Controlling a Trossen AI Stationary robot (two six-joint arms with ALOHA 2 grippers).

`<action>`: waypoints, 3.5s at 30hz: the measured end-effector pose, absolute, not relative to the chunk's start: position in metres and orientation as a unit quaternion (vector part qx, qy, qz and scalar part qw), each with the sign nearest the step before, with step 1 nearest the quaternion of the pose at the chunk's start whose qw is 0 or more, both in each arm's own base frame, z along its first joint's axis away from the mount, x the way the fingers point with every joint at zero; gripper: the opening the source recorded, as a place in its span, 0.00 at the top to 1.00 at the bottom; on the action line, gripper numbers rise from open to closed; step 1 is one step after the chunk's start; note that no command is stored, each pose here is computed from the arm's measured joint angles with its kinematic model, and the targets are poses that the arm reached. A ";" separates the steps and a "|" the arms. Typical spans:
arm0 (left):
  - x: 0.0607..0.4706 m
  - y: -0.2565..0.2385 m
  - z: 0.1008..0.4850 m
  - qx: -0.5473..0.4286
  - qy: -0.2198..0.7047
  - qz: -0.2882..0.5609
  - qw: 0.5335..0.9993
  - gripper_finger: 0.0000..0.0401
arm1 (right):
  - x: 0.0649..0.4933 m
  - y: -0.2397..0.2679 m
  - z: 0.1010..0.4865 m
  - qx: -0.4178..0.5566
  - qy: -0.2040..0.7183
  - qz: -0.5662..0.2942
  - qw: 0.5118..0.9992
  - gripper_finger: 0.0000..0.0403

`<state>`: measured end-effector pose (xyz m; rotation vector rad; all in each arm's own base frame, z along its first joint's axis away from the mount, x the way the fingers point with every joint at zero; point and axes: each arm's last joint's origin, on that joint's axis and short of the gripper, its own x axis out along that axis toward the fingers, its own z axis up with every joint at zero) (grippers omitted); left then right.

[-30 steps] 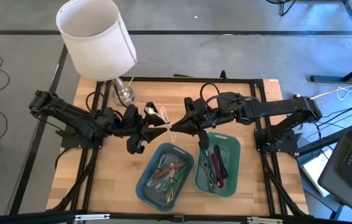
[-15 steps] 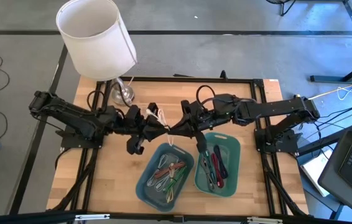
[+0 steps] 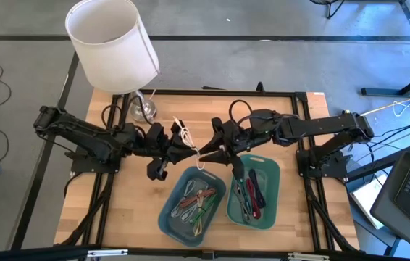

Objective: Pick and place USB-C Cables
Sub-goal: Put the white charger cable into the blue container

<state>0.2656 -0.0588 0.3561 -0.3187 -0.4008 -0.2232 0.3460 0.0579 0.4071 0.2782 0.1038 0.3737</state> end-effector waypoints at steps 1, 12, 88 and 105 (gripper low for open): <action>0.266 -0.059 0.356 -0.157 -0.197 -0.115 0.961 0.99 | 0.344 0.058 0.409 0.138 0.051 0.196 0.969 0.70; 0.265 -0.060 0.356 -0.154 -0.193 -0.131 0.960 0.99 | 0.271 0.048 0.429 0.172 0.172 0.187 0.952 0.39; 0.400 -0.179 0.256 -0.438 0.521 0.204 0.704 0.99 | 0.108 0.049 0.433 0.011 0.267 -0.037 0.963 0.51; 0.419 -0.176 0.217 -0.451 0.558 0.205 0.665 0.99 | 0.098 0.044 0.433 0.015 0.276 -0.023 0.961 0.51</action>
